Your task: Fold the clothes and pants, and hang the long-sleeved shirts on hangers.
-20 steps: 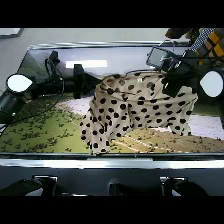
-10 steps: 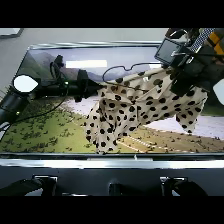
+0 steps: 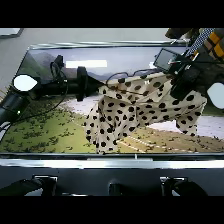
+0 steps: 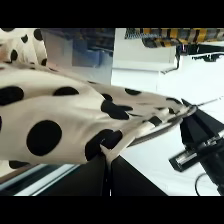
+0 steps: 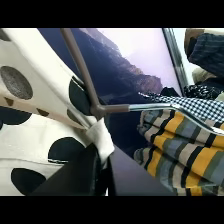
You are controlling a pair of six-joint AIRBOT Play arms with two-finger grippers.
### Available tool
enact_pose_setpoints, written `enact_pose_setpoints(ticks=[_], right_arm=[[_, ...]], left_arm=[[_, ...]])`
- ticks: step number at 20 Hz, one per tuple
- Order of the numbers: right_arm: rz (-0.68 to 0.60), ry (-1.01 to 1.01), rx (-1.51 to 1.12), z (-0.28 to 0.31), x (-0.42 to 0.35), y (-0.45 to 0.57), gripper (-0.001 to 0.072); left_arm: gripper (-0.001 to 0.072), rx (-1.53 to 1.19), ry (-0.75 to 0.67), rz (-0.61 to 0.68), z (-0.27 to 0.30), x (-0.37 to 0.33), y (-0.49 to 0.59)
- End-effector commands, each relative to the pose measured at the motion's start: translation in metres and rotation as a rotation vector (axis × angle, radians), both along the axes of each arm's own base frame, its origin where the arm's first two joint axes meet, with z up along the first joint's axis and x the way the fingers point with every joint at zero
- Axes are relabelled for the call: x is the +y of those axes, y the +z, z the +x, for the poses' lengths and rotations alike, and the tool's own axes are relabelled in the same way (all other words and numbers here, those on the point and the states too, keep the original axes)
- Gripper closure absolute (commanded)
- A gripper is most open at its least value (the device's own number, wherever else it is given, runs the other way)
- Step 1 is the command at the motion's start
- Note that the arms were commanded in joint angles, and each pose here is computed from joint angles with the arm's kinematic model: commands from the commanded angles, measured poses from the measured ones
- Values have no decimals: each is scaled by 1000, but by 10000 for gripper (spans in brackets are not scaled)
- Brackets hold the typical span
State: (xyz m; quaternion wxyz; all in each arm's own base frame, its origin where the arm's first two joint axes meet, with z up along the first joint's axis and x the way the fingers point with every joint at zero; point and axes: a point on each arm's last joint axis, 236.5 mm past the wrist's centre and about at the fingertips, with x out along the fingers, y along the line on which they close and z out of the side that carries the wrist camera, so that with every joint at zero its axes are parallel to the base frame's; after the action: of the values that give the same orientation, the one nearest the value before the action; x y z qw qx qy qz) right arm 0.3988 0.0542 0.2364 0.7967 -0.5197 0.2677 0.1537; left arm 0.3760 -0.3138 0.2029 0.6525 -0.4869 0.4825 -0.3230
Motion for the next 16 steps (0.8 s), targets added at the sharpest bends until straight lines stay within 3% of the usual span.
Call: enact_pose_setpoints(ticks=[1,16], right_arm=[[-20,22,-39,16,5,-3,686],[25,38,19,22,18,-23,686]], left_arm=[[691,29,-74,-24,-18,-7,4],[691,-92,75,-71,19,-5,29]])
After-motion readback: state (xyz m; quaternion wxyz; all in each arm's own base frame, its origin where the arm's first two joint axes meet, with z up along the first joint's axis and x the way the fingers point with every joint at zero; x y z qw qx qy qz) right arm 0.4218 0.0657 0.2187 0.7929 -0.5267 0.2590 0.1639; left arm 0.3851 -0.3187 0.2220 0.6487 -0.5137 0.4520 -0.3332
